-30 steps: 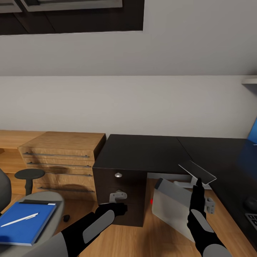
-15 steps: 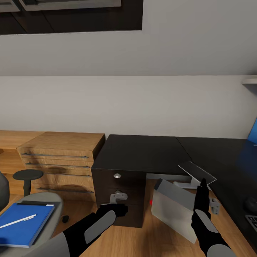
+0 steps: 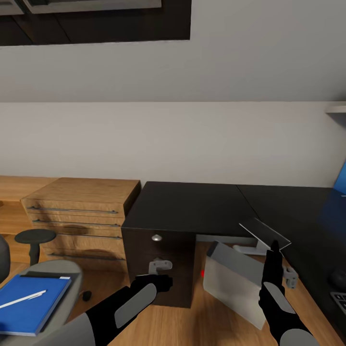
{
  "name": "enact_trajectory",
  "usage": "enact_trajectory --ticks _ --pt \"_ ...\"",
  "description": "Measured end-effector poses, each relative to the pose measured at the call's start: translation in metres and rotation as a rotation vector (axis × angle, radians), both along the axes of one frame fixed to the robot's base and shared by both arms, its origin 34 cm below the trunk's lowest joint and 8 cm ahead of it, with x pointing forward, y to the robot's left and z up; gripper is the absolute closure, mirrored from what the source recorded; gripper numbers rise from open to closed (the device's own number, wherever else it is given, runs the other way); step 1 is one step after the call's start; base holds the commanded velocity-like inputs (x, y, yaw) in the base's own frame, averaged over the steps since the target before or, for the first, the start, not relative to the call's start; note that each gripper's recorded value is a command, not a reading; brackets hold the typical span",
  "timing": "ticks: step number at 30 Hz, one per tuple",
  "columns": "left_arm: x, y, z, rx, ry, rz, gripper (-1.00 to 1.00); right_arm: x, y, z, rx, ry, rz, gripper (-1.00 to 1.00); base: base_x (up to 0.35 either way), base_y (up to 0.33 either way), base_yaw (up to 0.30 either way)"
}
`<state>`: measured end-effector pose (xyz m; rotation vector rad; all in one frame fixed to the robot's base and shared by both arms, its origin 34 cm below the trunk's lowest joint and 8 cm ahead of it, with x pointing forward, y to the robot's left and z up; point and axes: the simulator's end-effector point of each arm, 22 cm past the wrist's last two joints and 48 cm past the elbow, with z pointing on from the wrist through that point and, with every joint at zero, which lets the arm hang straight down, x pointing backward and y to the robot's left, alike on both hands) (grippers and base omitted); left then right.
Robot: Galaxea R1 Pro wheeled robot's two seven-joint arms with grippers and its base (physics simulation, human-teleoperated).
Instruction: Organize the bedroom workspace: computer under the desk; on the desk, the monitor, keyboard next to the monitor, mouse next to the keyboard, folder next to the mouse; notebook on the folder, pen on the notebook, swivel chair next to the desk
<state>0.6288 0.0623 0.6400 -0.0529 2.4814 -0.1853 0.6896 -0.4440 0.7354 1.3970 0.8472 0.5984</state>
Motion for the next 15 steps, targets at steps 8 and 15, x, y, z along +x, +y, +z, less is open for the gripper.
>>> enact_trajectory --ticks 8,15 --pt "-0.0001 0.0000 -0.0001 0.000 0.000 0.000 -1.00 0.0000 0.0000 0.0000 0.000 0.001 0.000 -1.00 0.130 0.000 0.000" --pt "-0.0002 0.0001 -0.0004 0.000 0.001 0.000 -1.00 0.0000 0.0000 -0.0002 0.000 0.001 0.000 -1.00 0.022 0.000 0.000"
